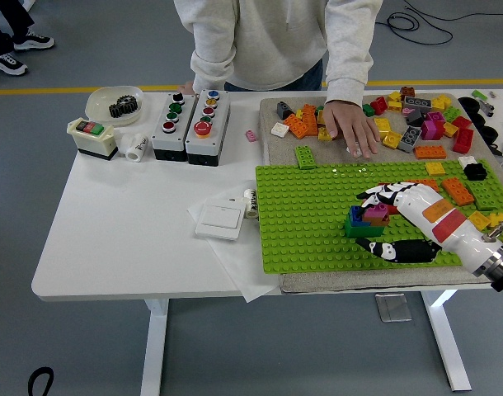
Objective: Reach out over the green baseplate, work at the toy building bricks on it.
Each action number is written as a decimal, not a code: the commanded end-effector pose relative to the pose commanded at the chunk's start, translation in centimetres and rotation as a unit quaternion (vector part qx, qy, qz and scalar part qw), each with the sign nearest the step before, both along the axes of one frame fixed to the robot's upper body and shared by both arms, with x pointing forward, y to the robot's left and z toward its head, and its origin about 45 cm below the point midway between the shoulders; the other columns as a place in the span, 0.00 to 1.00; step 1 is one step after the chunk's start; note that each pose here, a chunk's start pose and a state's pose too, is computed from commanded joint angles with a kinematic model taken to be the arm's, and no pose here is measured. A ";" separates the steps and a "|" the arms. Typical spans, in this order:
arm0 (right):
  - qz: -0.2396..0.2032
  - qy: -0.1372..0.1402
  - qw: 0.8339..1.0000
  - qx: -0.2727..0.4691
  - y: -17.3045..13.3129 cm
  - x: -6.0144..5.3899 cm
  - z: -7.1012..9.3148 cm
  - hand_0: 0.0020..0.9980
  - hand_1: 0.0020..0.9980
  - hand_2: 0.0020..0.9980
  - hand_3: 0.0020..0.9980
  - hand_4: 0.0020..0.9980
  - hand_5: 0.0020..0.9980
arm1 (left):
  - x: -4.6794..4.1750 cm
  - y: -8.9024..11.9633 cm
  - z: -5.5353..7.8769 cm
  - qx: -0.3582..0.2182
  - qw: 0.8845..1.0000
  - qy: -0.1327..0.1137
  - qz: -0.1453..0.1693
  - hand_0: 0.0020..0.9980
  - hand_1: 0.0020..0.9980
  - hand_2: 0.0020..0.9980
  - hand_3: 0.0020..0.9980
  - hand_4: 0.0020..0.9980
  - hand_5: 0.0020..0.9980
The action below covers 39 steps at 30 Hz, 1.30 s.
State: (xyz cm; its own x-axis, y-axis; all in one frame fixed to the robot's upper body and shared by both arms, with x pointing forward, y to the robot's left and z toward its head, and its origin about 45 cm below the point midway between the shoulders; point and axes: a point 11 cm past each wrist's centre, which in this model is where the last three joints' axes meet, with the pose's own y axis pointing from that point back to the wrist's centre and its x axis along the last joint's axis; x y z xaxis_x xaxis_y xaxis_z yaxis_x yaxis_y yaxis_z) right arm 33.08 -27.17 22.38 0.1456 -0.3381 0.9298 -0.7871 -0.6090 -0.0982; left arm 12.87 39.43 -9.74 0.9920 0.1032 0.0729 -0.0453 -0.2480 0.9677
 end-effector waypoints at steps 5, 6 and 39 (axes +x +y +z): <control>0.001 -0.002 1.000 -0.005 0.0 -0.1 0.0 0.64 0.66 0.71 0.57 0.79 0.54 | -0.09 0.0 0.0 0.000 1.000 0.001 -0.001 0.75 0.74 0.71 0.60 0.67 0.60; 0.001 -0.002 1.000 -0.005 0.0 -0.1 -0.1 0.65 0.66 0.71 0.56 0.79 0.54 | -0.09 0.0 0.0 0.000 1.000 0.001 -0.001 0.75 0.74 0.71 0.60 0.67 0.60; -0.007 -0.042 0.997 -0.070 -1.4 0.4 -0.5 0.66 0.66 0.70 0.56 0.79 0.54 | 0.08 0.0 0.0 0.001 1.000 -0.001 -0.003 0.75 0.74 0.71 0.60 0.67 0.60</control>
State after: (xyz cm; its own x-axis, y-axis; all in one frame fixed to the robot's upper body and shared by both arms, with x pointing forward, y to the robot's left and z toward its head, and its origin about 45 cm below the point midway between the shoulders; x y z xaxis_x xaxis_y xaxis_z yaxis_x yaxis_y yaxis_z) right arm 33.46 -28.57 21.87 0.0617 -0.2064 0.9765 -0.7888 -0.6096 -0.0790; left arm 12.95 39.48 -9.71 0.9924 0.0972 0.0756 -0.0493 -0.2495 0.9671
